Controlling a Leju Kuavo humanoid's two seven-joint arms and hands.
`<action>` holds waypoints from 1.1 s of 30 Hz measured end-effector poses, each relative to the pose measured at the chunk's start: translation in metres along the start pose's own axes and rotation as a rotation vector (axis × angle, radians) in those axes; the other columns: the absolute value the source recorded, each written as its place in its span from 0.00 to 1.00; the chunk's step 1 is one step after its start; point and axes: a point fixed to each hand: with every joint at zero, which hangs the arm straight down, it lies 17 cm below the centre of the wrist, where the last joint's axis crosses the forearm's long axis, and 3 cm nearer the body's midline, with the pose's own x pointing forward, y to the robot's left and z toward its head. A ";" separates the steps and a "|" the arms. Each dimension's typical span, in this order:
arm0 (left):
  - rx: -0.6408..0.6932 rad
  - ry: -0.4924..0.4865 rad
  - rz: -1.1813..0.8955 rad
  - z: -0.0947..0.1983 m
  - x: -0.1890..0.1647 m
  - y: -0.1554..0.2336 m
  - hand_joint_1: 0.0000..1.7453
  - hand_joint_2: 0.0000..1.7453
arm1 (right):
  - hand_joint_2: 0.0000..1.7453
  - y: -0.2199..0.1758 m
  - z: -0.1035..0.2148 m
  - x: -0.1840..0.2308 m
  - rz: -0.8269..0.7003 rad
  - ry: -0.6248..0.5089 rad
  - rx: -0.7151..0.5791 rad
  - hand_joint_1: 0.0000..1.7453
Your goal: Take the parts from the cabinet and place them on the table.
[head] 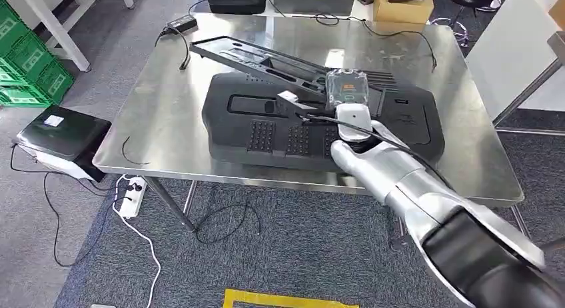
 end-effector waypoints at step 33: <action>-0.018 -0.023 -0.030 0.001 0.002 -0.002 0.00 0.00 | 0.00 0.043 0.018 0.023 0.012 -0.016 0.097 0.00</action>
